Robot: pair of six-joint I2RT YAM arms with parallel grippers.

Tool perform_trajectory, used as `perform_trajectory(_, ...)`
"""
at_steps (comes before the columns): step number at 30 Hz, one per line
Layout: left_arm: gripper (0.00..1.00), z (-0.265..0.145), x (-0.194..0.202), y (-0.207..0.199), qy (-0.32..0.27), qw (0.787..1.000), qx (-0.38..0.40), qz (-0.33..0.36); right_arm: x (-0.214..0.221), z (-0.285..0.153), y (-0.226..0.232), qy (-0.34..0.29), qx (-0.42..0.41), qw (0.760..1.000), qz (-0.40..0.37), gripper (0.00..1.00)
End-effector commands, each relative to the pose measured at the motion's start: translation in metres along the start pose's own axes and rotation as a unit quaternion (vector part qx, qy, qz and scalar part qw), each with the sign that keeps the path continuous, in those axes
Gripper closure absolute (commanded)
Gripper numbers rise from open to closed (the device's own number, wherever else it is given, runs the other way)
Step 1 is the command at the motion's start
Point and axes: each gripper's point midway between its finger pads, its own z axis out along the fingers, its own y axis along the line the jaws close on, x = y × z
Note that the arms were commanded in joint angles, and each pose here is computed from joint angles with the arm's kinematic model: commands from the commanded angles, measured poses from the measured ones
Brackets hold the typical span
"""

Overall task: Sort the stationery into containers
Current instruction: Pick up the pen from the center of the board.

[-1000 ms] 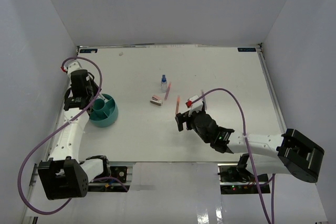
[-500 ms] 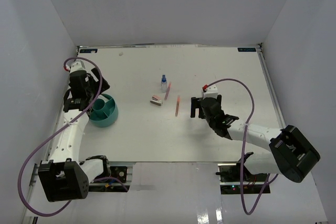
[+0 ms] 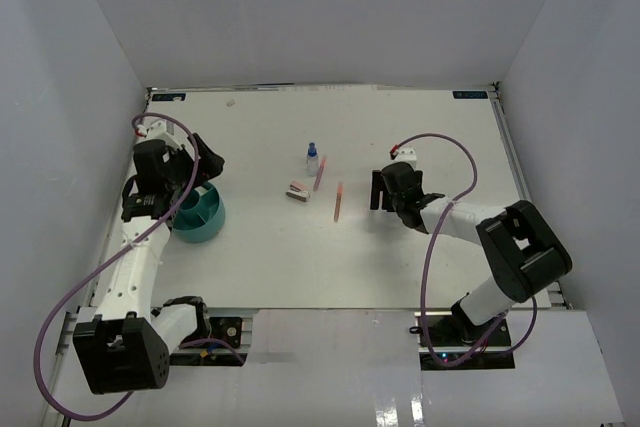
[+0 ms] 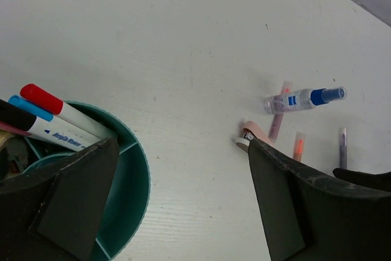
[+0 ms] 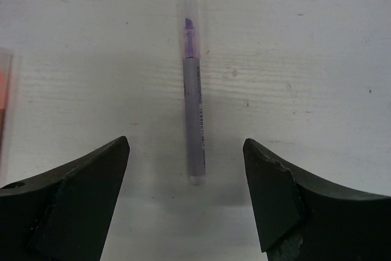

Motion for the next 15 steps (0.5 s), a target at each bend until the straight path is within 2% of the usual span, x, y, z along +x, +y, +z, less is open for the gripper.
perform_trajectory(1,0.02,-0.007,0.001,-0.018,-0.002,0.999,0.043,0.008,-0.004,0.01,0.003,0.012,-0.001,1.0,0.011,0.2)
perform_trajectory(4,0.02,-0.006,0.003,-0.024,0.001,0.998,0.059,0.013,0.002,0.015,0.0,0.02,0.01,1.0,0.008,0.3)
perform_trajectory(5,0.02,-0.007,0.005,-0.028,0.008,0.997,0.07,0.013,0.005,0.017,-0.002,0.024,0.014,1.0,0.006,0.38)
perform_trajectory(7,0.02,-0.005,0.01,-0.032,0.018,0.996,0.082,0.015,0.009,0.019,-0.005,0.029,0.02,0.999,0.006,0.43)
perform_trajectory(11,0.02,-0.006,0.023,-0.045,0.04,0.993,0.111,0.016,0.015,0.021,-0.01,0.037,0.028,0.999,0.004,0.63)
perform_trajectory(12,0.02,-0.007,0.027,-0.047,0.046,0.992,0.114,0.005,0.017,0.02,-0.011,0.04,0.029,0.999,0.003,0.65)
perform_trajectory(13,0.02,-0.008,0.035,-0.058,0.058,0.99,0.129,0.007,0.016,0.019,-0.011,0.04,0.029,0.999,0.001,0.75)
perform_trajectory(15,0.02,-0.012,0.045,-0.075,0.072,0.986,0.149,0.01,0.014,0.013,-0.01,0.036,0.024,0.999,-0.004,0.84)
